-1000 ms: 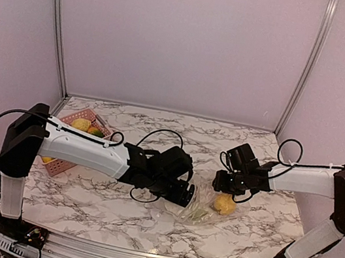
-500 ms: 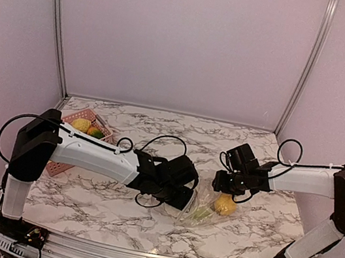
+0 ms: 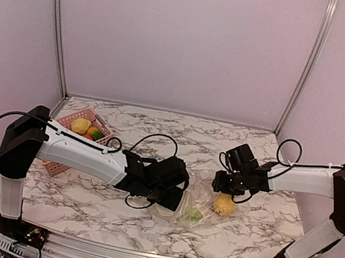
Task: Open the zip-top bag and remove the fake food
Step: Pick up the fake vegetable from the zipper food storage bag.
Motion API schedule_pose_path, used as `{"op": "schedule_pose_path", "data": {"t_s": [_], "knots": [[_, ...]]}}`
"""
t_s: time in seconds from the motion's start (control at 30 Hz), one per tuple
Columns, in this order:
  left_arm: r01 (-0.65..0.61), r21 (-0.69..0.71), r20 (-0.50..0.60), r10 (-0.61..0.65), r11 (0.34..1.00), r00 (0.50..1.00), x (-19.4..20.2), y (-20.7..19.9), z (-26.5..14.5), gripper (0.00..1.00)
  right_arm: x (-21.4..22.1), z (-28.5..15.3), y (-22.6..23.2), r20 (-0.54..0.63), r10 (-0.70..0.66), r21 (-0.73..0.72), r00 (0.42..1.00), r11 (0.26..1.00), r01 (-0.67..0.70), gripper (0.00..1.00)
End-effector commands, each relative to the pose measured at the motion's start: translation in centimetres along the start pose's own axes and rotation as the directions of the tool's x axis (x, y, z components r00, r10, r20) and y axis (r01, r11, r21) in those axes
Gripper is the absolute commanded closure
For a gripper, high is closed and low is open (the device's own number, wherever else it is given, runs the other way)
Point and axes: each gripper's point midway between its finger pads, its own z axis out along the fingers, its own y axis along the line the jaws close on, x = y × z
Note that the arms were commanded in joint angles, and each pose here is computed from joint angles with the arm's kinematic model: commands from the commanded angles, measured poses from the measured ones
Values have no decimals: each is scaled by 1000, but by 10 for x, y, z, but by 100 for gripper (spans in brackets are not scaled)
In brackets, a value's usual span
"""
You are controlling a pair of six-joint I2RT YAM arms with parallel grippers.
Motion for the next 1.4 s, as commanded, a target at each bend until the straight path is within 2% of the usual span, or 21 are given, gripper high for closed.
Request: {"op": "schedule_pose_path", "data": {"t_s": [0.0, 0.33, 0.7, 1.37], "knots": [[26, 4, 83, -26, 1000, 996, -19, 3, -27, 33, -1, 4, 3, -7, 0, 6, 1000, 1000, 0, 48], [38, 5, 112, -38, 999, 993, -20, 13, -49, 33, 1, 7, 4, -12, 0, 4, 1000, 1000, 0, 48], [36, 53, 105, -42, 998, 994, -21, 7, -61, 32, 2, 8, 4, -18, -4, 6, 1000, 1000, 4, 49], [-106, -117, 41, 111, 988, 993, -27, 24, -67, 32, 6, 12, 2, -21, -18, 31, 1000, 999, 18, 49]]}}
